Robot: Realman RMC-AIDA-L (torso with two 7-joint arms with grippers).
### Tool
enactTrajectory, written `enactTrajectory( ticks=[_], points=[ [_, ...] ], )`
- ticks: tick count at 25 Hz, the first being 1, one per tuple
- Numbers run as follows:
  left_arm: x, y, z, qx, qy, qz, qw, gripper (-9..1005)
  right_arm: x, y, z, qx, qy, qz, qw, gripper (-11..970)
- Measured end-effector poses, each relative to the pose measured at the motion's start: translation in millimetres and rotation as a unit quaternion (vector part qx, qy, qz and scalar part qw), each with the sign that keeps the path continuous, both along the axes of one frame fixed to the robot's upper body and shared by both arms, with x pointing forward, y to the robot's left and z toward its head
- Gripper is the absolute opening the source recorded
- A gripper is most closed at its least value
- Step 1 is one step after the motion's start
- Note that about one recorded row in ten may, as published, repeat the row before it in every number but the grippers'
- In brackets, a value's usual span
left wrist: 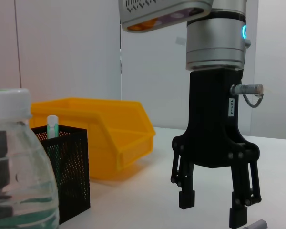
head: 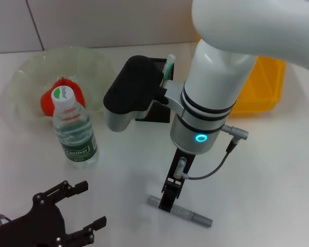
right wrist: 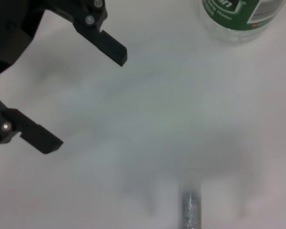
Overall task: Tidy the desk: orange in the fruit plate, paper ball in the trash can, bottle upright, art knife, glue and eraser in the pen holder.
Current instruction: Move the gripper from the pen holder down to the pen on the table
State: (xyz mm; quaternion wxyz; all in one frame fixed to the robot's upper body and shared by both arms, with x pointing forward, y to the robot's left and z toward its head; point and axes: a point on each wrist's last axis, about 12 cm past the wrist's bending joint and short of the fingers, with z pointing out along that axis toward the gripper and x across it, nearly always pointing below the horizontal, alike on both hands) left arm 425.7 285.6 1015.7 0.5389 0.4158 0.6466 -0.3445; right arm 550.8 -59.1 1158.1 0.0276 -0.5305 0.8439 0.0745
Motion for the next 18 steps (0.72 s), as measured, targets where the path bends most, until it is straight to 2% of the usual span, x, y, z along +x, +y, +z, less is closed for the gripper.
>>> enactTrajectory(
  ticks=[18],
  points=[
    [-2.4, -3.7, -1.9, 0.001, 0.007, -0.010, 1.000, 800, -14.1, 7.9, -12.9, -0.014, 0.004, 0.034, 0.999, 676]
  ],
)
